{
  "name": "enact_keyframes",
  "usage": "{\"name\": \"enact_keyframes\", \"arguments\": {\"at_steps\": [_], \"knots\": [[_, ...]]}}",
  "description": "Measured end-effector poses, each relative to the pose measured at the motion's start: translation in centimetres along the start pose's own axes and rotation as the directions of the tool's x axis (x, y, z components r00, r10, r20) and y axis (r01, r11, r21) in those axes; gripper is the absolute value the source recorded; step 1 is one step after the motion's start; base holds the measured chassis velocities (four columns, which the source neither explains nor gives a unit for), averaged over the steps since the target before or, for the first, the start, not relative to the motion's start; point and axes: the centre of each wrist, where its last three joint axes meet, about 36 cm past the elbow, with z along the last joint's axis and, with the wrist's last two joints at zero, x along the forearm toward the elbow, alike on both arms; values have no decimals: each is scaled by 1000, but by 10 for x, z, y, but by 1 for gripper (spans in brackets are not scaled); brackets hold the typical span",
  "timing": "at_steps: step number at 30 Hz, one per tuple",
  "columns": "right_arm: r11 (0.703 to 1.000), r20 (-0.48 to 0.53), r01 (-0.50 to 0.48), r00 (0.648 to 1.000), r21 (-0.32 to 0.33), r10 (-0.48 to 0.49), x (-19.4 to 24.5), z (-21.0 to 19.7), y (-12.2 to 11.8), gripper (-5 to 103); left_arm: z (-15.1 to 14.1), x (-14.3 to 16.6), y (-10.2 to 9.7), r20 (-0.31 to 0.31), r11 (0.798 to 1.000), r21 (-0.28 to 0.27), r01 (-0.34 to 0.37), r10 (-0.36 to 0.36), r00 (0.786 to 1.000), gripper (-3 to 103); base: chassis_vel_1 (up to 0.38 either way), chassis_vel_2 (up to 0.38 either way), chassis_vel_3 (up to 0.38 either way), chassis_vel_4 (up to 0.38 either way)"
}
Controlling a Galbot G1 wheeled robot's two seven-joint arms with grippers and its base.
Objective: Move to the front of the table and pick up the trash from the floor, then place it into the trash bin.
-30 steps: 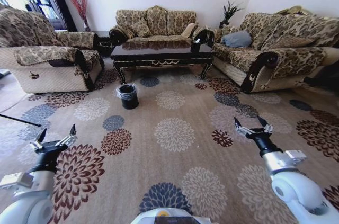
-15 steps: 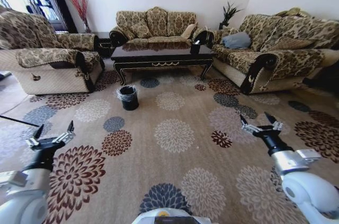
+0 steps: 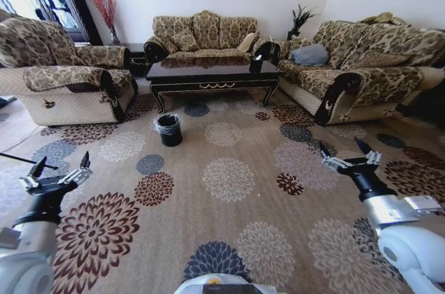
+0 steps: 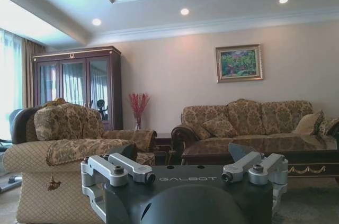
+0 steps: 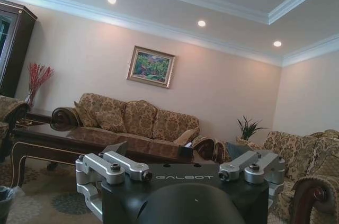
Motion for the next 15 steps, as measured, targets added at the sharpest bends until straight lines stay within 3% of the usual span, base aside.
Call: {"name": "enact_keyframes", "arguments": {"at_steps": [15], "knots": [[1000,34,18,999,3,-19,-10,-5,-2,100,-5,5,1,2,1000,-7,8,-8,1000,100,0,0,0,0]]}}
